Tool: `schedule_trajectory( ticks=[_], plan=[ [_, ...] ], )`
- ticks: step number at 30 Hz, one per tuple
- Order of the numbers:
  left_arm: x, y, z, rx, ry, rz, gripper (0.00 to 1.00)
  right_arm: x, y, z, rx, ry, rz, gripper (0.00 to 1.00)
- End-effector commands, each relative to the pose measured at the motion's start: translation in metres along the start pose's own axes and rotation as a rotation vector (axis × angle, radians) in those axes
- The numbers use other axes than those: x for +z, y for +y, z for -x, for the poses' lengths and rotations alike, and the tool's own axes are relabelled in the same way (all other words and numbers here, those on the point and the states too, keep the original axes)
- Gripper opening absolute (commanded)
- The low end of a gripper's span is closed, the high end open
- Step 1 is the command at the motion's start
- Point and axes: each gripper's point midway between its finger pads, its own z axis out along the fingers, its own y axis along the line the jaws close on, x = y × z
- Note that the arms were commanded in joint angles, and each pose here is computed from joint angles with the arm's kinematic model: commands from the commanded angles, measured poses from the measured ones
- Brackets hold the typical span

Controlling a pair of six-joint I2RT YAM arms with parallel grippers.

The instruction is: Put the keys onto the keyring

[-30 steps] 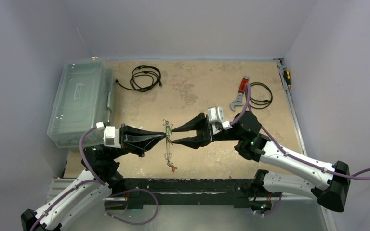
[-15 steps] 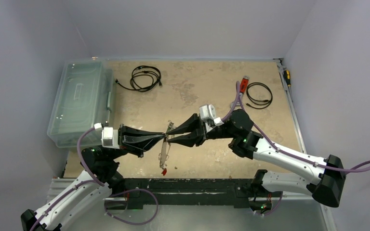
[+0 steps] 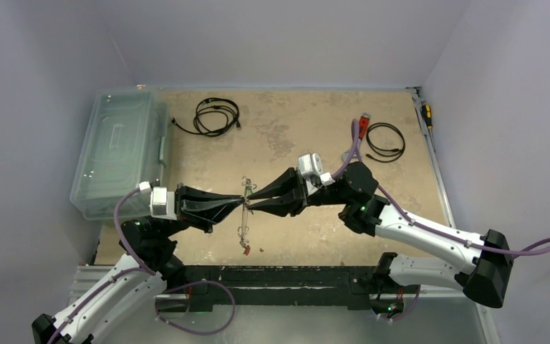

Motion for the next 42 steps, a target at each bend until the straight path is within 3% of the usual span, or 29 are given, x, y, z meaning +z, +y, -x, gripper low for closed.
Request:
schedule_trajectory(
  ticks=[1,7,14,19,23,27,32,37,42],
  plan=[
    [0.001,-0.004,0.010,0.010,-0.040,-0.017,0.00,0.009,0.003,0.028,-0.032,-0.069,0.035,0.25],
    [0.000,-0.002,0.010,0.012,-0.039,-0.010,0.00,0.011,0.001,0.027,-0.022,-0.076,0.029,0.21],
    [0.000,0.000,0.009,0.004,-0.031,-0.002,0.00,0.012,0.001,0.029,-0.028,-0.088,0.033,0.00],
    [0.000,0.015,-0.004,0.048,0.111,0.084,0.00,0.010,0.001,0.029,-0.029,-0.060,0.031,0.00],
    [-0.007,0.027,-0.014,0.105,0.263,0.152,0.34,0.003,-0.004,0.014,-0.042,0.084,-0.009,0.00],
    [-0.016,0.025,-0.021,0.151,0.371,0.146,0.48,-0.013,-0.010,0.002,-0.098,0.269,-0.045,0.00],
    [-0.021,0.011,-0.026,0.168,0.429,0.070,0.50,-0.033,-0.012,-0.013,-0.117,0.440,-0.067,0.00],
    [-0.016,-0.002,-0.039,0.124,0.420,-0.055,0.47,-0.044,-0.012,-0.025,-0.082,0.558,-0.067,0.00],
    [-0.012,-0.001,-0.050,0.083,0.418,-0.073,0.40,-0.054,-0.015,-0.039,-0.042,0.680,-0.076,0.00]
  ],
)
